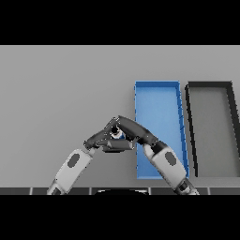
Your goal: Pick up the blue pipe and place it into the blue bin.
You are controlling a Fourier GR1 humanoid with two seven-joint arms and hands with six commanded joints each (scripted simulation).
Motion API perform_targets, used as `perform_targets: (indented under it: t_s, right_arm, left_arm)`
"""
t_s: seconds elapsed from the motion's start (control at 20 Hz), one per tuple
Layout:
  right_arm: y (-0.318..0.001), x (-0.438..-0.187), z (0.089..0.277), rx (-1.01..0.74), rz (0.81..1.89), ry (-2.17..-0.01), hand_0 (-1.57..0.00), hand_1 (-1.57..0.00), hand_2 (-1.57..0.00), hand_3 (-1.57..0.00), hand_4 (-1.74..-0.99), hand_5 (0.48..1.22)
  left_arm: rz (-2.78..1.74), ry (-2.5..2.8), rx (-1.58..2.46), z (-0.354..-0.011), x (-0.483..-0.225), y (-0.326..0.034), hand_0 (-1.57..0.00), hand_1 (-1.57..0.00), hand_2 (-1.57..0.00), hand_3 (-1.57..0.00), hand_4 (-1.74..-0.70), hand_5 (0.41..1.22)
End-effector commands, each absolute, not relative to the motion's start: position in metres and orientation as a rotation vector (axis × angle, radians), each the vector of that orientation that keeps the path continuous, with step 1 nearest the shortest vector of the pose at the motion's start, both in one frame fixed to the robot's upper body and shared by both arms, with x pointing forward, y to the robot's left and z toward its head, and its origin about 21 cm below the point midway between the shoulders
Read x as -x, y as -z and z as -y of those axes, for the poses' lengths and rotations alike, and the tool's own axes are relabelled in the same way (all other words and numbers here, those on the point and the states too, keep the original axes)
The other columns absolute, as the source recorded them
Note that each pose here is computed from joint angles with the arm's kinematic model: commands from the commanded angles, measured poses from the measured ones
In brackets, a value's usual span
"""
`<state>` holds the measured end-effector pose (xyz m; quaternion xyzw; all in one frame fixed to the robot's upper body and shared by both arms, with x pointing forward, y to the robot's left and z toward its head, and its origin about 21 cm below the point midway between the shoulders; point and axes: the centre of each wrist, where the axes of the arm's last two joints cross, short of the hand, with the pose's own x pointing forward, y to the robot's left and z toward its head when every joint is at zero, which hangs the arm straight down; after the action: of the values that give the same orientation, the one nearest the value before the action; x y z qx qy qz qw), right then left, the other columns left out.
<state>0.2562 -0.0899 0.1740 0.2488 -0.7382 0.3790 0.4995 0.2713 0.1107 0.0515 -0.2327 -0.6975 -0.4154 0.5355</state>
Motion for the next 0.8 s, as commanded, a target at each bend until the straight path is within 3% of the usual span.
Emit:
perform_targets:
  t_s: [0.0,0.15,0.3,0.5,0.75]
  right_arm:
    - [-0.176,-0.254,0.088,-0.591,1.791,-0.916,-1.56,-1.56,-1.56,-1.56,-1.487,1.211]
    - [-0.177,-0.253,0.087,-0.571,1.79,-0.928,-1.57,-1.57,-1.57,-1.57,-1.488,1.216]
    - [-0.175,-0.254,0.087,-0.549,1.785,-0.916,-1.57,-1.57,-1.57,-1.57,-1.487,1.218]
    - [-0.174,-0.255,0.089,-0.55,1.797,-0.895,-1.57,-1.57,-1.57,-1.57,-1.488,1.22]
    - [-0.192,-0.26,0.092,-0.768,1.707,-0.726,-1.57,-1.57,-1.57,-1.57,-1.491,1.221]
  left_arm:
    - [1.687,1.004,0.526,-0.113,-0.273,-0.053,-0.43,-0.41,-0.39,-0.39,-1.07,1.15]
    - [1.676,1.007,0.481,-0.11,-0.274,-0.052,-0.22,-0.21,-0.2,-0.2,-0.92,0.899]
    - [1.664,0.984,0.484,-0.111,-0.278,-0.053,-0.11,-0.11,-0.1,-0.1,-0.86,0.734]
    - [1.601,0.905,0.485,-0.114,-0.274,-0.045,-0.05,-0.04,-0.04,-0.04,-0.89,0.639]
    - [1.56,0.893,0.493,-0.114,-0.269,-0.044,-0.01,-0.01,-0.01,-0.01,-0.91,0.543]
